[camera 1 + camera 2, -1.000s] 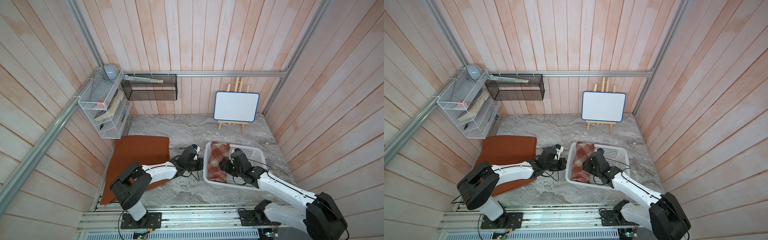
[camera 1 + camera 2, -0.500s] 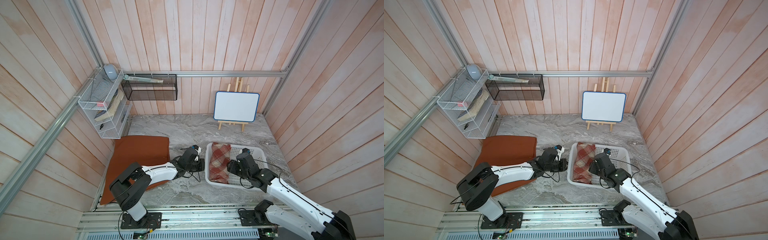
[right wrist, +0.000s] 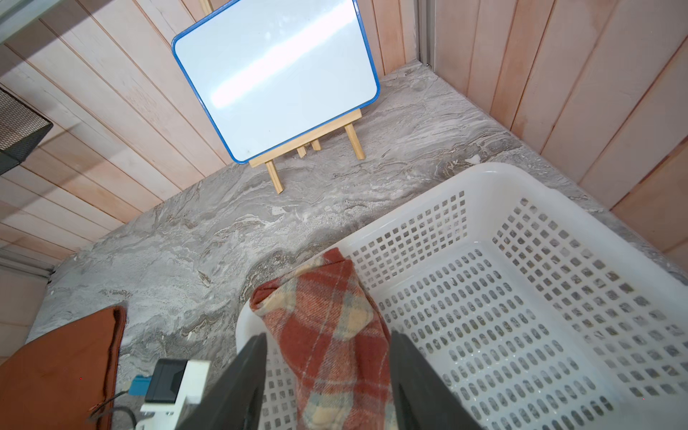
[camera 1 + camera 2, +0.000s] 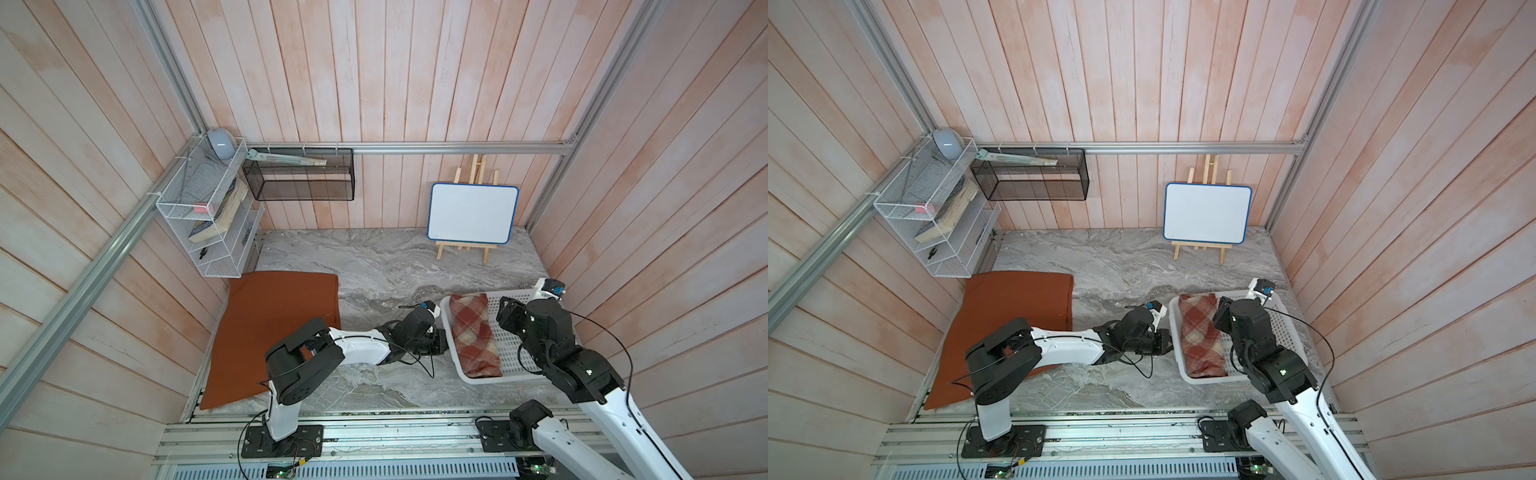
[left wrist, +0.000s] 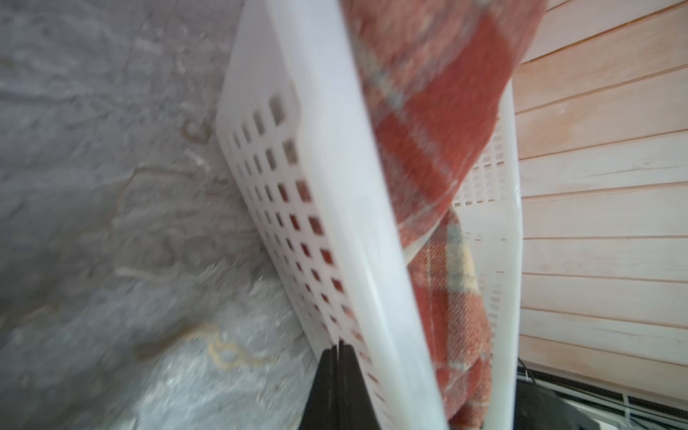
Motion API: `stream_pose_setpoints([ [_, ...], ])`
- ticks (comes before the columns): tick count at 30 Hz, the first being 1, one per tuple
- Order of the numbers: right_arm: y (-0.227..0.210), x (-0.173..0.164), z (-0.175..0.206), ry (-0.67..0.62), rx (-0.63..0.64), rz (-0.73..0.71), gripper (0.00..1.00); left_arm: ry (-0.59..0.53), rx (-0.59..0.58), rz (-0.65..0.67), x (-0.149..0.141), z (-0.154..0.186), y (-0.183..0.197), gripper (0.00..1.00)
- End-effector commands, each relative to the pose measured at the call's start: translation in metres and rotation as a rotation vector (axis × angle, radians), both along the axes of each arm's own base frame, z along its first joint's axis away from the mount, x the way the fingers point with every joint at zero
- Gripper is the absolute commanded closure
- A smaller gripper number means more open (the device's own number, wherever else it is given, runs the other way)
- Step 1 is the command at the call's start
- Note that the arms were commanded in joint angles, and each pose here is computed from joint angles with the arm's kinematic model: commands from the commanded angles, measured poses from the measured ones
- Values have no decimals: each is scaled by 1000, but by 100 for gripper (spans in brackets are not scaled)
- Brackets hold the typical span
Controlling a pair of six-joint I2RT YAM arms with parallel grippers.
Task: Roll up the skirts
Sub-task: Move the basket to the center of the board, then move the skirt to the center of the board.
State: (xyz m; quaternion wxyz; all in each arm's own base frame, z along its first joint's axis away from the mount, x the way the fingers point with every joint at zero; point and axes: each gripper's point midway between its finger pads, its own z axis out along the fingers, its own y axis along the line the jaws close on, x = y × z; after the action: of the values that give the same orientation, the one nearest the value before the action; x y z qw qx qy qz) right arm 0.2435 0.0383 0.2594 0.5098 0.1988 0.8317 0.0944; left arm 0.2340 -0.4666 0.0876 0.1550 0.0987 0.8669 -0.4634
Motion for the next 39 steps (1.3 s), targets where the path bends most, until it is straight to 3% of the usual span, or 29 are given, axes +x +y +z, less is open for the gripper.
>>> stream_pose_setpoints([
  [1,-12,-7,-9,27,-57,-27,43,-73,-86,-21,16,26,-29,100],
  [6,-15,-10,-12,24,-55,-34,43,-100,-96,-32,34,18,-55,100],
  [11,-16,-10,-15,29,-64,-32,43,-73,-166,-89,34,18,-83,100],
  [16,-10,-4,-21,34,-66,3,42,-137,-149,-114,37,24,-84,100],
  [20,11,6,-26,25,-48,109,41,-179,-133,-110,49,40,-61,100],
  [24,52,23,-33,42,-31,288,50,-200,-90,-6,78,56,6,100],
  [30,131,41,-20,-2,-109,466,56,-274,31,206,101,87,119,94],
  [34,223,36,-25,3,-111,708,53,-201,47,424,114,81,211,88],
  [39,352,11,-81,145,-57,1064,46,-40,87,804,107,54,339,88],
])
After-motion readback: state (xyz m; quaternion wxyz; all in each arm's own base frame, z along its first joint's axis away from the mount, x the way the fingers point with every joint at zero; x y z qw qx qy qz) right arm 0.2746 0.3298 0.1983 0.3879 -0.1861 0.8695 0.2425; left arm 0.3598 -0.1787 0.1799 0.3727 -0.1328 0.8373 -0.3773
